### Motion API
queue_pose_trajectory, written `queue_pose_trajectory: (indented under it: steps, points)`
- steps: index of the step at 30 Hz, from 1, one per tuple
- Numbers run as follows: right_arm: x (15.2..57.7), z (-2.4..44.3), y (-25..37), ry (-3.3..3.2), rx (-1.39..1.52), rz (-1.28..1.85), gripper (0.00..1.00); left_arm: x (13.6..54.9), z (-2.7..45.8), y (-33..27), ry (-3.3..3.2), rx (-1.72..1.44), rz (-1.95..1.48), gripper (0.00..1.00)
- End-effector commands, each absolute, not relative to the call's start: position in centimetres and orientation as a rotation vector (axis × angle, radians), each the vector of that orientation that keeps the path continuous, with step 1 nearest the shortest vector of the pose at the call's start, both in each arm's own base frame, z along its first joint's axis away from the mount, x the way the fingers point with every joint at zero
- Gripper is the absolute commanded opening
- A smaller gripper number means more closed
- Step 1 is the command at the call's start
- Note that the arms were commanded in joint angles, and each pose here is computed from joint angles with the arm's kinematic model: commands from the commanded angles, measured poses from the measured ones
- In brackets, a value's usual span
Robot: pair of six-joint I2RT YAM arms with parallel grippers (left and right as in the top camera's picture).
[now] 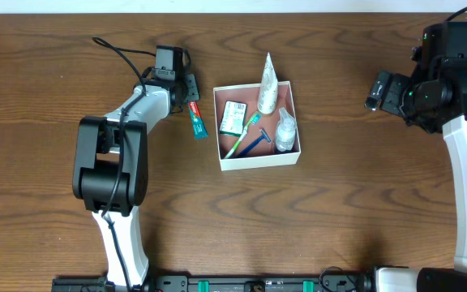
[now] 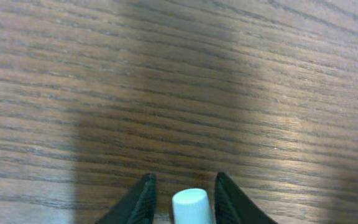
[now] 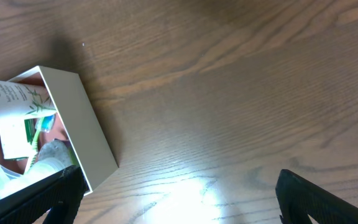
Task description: Pack container
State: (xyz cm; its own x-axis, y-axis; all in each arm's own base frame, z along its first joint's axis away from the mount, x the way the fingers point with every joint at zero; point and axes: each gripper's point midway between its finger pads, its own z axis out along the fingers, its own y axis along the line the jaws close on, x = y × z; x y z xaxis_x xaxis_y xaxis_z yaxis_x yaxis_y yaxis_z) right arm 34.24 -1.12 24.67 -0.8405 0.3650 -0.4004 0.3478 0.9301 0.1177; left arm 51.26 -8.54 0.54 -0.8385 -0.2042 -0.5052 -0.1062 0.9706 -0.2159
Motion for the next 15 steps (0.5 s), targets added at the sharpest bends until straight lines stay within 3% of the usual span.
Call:
queue_pose_trajectory:
  steps: [1,15]
  points:
    - [34.3,24.7,-1.2,2.657,0.539,0.06,0.99,50.8,-0.9,-8.5,2.602,-0.219,-0.233,0.24]
    - [34.3,24.7,-1.2,2.657,0.539,0.06,0.99,49.0,0.2,-8.2,2.667,-0.184,-0.212,0.15]
